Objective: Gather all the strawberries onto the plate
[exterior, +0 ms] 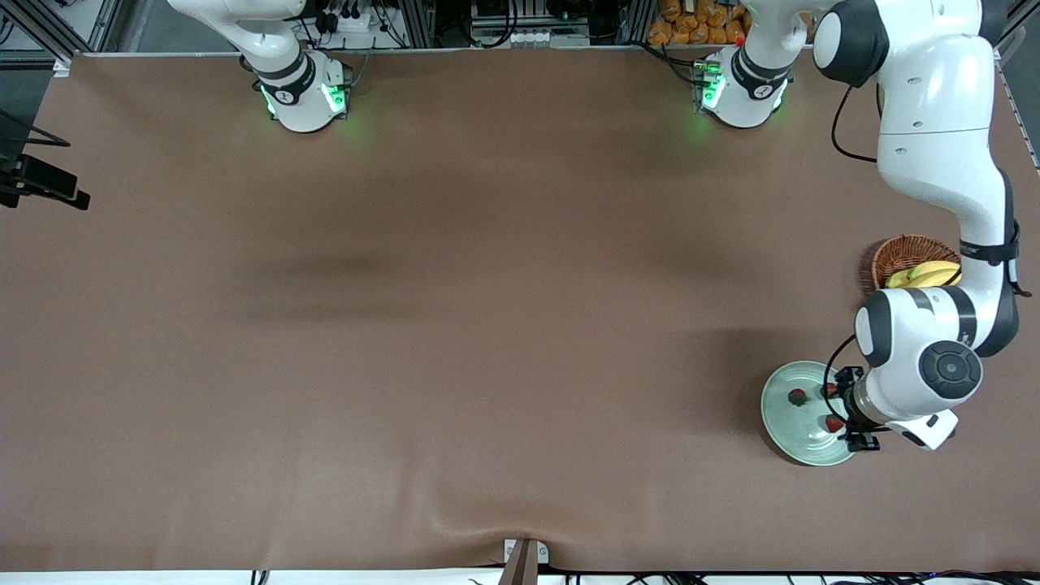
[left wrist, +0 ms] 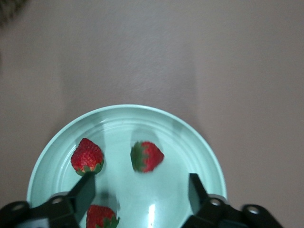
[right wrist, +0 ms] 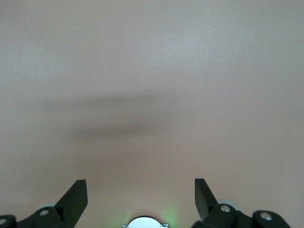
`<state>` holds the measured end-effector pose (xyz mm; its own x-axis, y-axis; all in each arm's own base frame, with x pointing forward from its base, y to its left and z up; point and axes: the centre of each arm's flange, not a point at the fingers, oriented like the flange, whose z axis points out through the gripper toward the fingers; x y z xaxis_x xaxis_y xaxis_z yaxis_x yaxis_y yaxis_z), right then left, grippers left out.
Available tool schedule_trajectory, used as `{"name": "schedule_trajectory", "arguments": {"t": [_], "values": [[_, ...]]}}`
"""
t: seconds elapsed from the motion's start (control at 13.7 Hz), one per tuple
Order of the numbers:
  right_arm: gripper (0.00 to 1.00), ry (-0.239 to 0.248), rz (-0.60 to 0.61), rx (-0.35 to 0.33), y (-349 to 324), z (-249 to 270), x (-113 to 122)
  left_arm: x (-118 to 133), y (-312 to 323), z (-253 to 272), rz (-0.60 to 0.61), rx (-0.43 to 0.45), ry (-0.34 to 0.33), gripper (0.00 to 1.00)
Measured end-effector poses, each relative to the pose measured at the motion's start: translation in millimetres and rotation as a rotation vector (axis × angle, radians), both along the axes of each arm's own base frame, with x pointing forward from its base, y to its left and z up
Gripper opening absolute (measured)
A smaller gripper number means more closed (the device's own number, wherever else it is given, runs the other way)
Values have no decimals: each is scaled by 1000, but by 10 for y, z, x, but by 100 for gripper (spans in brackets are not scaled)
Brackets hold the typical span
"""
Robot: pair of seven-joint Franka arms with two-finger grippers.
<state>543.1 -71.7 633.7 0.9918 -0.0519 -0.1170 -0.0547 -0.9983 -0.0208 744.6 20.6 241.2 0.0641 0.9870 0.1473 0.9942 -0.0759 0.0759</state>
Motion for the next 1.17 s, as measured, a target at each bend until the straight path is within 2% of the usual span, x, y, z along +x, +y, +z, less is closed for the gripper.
{"name": "schedule_trajectory", "arguments": {"t": [0.07,0.51,0.8,1.17], "values": [[100,-1,0,0,-3,1,0,4,-3,146,-31,2,2,100],[100,-3,1,0,6,3,4,-169,-274,1045,-271,-16,102,100],[100,-5,10,0,51,6,12,-498,-378,1906,-513,-48,199,100],[100,-16,16,-2,82,43,20,-899,-467,2520,-792,-79,214,100]]}}
